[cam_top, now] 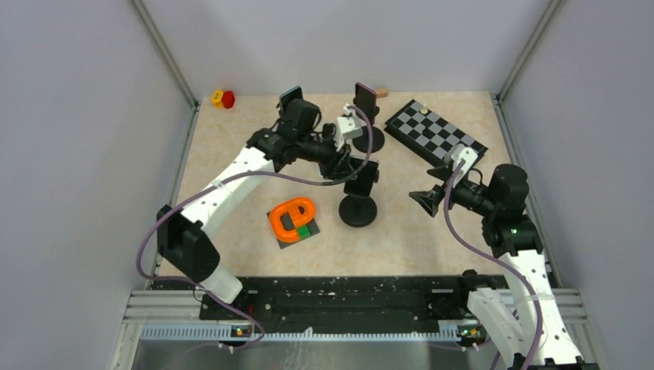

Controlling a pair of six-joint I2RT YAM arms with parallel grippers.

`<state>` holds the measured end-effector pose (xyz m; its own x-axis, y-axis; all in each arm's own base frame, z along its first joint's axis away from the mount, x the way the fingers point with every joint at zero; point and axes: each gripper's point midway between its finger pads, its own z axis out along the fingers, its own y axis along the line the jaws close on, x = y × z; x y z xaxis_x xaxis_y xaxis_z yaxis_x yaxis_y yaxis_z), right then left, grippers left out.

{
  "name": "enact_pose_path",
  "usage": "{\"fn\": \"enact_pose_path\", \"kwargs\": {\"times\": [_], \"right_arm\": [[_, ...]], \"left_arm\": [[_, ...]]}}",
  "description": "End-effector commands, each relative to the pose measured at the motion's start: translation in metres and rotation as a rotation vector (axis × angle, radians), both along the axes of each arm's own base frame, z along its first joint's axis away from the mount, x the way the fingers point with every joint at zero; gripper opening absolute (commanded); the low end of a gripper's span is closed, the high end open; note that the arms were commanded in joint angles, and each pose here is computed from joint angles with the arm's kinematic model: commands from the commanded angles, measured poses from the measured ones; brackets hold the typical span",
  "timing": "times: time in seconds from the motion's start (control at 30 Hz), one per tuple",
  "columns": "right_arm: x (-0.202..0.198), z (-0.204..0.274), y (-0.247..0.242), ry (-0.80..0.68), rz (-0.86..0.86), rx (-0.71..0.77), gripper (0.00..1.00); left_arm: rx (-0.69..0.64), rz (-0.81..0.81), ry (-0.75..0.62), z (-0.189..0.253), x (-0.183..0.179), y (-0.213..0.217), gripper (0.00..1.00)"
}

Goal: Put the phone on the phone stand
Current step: Place the phone stand with the phone at the center of the board.

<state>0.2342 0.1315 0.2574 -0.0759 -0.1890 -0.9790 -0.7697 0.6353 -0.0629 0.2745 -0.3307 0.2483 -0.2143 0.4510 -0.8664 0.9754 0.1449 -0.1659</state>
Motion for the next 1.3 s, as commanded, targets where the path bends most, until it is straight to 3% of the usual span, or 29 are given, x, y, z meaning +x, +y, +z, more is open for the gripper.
{"fn": "enact_pose_path", "kwargs": {"times": [0.0,0.13,0.3,0.67,0.9,1.27], "right_arm": [[0.011,0.019,-0.004,-0.054,-0.036,0.015,0.76],[0.014,0.016,-0.004,-0.046,-0.035,0.015,0.76],[0.016,0.013,-0.003,-0.039,-0.032,0.015,0.76],[0.017,0.009,-0.002,-0.031,-0.024,0.016,0.76],[0.017,0.005,-0.002,-0.020,-0.022,0.016,0.76],[0.018,-0.002,-0.003,-0.014,-0.025,0.006,0.76]], "left_arm": [[-0.174,0.118,-0.197,0.095,0.010,0.031,0.00],[-0.134,0.312,-0.289,0.114,0.032,0.082,0.00],[-0.075,0.524,-0.295,0.133,0.053,0.147,0.00],[0.012,0.966,-0.308,0.123,0.120,0.298,0.00],[-0.037,1.012,-0.334,0.110,0.173,0.348,0.00],[-0.078,0.968,-0.368,0.081,0.233,0.368,0.00]]}}
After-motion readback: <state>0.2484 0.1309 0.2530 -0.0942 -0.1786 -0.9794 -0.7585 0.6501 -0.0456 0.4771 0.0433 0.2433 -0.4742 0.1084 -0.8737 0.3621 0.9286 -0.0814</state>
